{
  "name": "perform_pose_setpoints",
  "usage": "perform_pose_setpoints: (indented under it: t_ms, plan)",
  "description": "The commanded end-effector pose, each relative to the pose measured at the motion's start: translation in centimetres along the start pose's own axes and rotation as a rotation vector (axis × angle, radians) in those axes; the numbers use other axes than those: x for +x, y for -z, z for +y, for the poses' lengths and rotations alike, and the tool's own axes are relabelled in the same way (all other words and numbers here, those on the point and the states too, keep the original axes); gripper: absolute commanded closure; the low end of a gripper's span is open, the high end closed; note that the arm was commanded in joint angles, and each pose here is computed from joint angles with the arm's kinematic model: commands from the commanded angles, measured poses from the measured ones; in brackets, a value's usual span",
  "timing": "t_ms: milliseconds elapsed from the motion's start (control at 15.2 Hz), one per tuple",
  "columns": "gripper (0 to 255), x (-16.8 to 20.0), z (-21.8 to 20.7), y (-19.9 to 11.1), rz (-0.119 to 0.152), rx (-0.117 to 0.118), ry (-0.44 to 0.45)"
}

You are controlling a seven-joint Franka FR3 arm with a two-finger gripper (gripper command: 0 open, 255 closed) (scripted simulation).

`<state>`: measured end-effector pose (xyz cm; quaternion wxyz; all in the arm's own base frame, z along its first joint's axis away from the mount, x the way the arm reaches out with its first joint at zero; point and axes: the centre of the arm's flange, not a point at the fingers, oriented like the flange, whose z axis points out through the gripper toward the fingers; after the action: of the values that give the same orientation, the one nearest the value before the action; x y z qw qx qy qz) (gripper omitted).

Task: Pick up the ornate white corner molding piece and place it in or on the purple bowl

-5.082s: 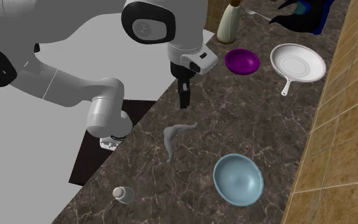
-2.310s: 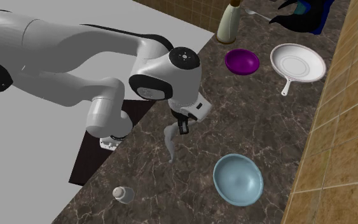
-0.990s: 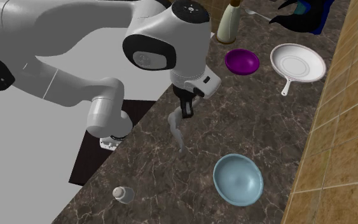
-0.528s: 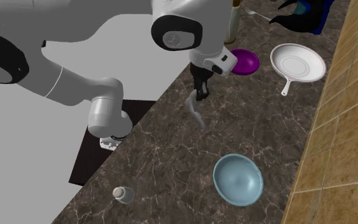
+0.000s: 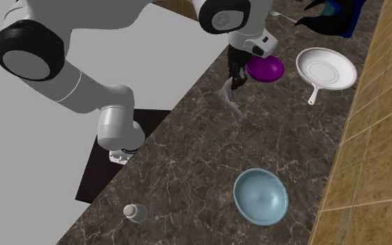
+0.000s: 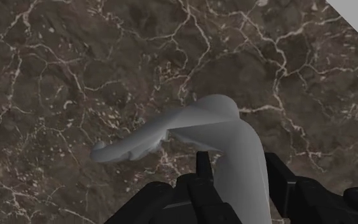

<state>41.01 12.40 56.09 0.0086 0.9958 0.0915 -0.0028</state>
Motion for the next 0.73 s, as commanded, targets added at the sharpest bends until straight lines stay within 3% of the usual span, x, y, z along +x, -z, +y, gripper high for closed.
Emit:
perform_pose_setpoints:
  t_ms: [0,660]
  plan:
    - [255,2.1,-1.9,0.3,0.000,0.001,-0.001]
    - [255,11.2,-11.5,0.8,0.000,0.001,-0.001]
